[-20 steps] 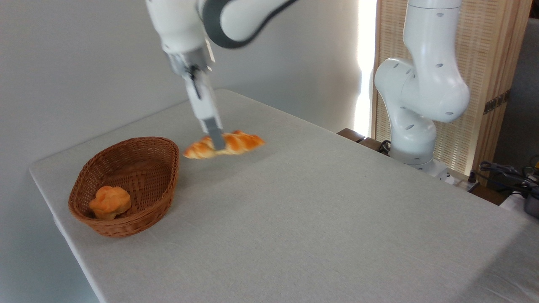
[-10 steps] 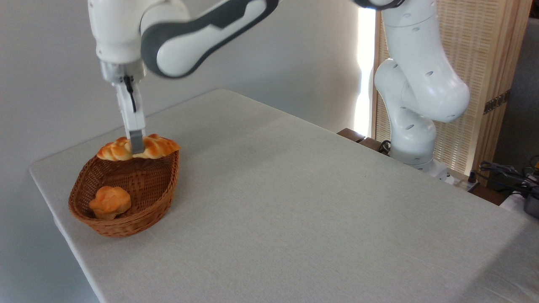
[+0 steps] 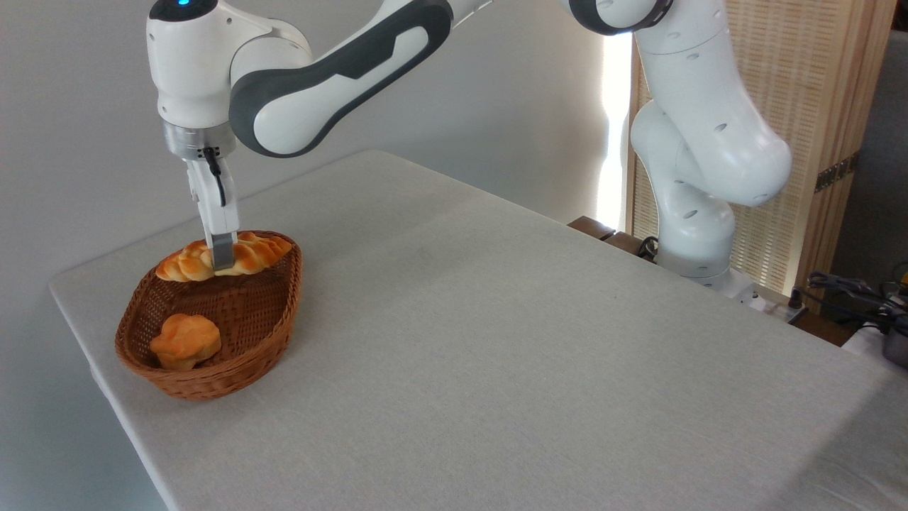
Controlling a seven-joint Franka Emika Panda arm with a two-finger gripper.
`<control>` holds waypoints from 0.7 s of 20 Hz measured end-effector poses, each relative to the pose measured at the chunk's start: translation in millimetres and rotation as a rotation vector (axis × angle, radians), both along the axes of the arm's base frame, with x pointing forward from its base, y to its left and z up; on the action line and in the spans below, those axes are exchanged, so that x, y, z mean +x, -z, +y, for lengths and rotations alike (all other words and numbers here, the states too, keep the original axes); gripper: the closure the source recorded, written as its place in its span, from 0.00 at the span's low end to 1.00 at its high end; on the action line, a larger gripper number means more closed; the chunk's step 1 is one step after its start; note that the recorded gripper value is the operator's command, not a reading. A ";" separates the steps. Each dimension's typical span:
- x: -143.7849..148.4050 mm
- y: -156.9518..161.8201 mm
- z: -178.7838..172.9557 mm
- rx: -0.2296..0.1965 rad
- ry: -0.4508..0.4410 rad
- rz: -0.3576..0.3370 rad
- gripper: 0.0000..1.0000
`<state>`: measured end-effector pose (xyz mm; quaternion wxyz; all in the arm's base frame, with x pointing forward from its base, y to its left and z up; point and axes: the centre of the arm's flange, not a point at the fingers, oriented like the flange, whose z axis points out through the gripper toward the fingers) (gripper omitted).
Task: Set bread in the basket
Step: 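Lower the roll into the basket beside the bun and open the gripper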
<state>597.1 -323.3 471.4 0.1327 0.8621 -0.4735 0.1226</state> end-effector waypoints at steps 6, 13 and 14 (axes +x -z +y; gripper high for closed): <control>0.0 0.2 0.1 0.001 0.000 0.000 0.00; 6.5 -42.1 57.0 0.036 -0.062 0.032 0.00; 4.8 -58.0 76.5 0.054 -0.080 0.040 0.00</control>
